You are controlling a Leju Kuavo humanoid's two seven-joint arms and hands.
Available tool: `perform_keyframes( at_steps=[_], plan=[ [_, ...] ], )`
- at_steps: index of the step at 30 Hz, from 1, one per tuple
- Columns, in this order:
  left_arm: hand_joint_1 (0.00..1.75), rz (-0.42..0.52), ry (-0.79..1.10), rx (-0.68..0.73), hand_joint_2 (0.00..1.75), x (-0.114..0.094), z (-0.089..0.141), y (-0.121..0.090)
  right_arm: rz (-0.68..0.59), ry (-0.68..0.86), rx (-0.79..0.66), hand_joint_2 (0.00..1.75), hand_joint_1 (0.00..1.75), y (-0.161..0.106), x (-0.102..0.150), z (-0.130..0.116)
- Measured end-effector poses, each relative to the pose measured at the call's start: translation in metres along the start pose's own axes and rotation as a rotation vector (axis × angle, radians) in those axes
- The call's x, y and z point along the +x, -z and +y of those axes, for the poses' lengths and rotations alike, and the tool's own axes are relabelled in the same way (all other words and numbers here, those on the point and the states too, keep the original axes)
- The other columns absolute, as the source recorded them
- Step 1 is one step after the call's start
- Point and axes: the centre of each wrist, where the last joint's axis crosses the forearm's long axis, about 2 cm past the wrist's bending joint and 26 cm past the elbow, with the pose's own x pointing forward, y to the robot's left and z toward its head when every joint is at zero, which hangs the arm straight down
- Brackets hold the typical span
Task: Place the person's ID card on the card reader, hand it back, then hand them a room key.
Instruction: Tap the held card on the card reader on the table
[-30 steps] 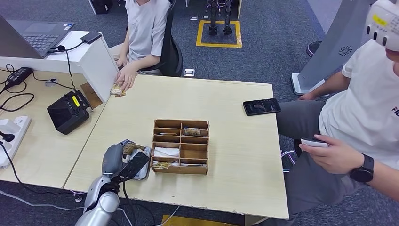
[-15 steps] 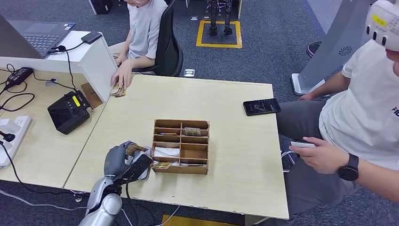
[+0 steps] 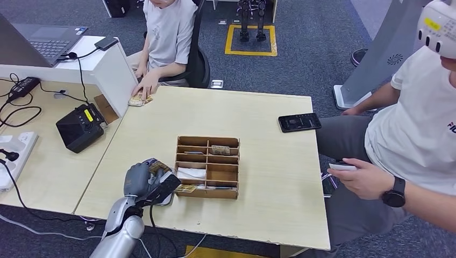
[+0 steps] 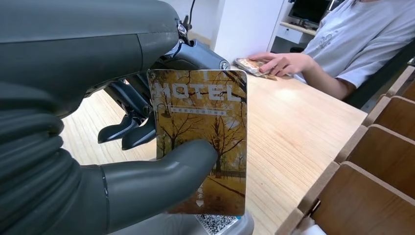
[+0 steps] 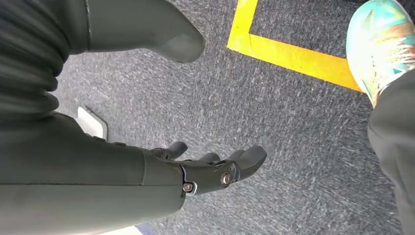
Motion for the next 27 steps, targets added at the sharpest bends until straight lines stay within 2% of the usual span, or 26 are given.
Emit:
perform_keyframes(
  at_steps=[27],
  plan=[
    [1.75, 0.034, -0.008, -0.061, 1.75, -0.004, -0.011, 0.009, -0.014, -0.006, -0.001, 1.75, 0.0, 0.0, 0.001, -0.001]
  ],
)
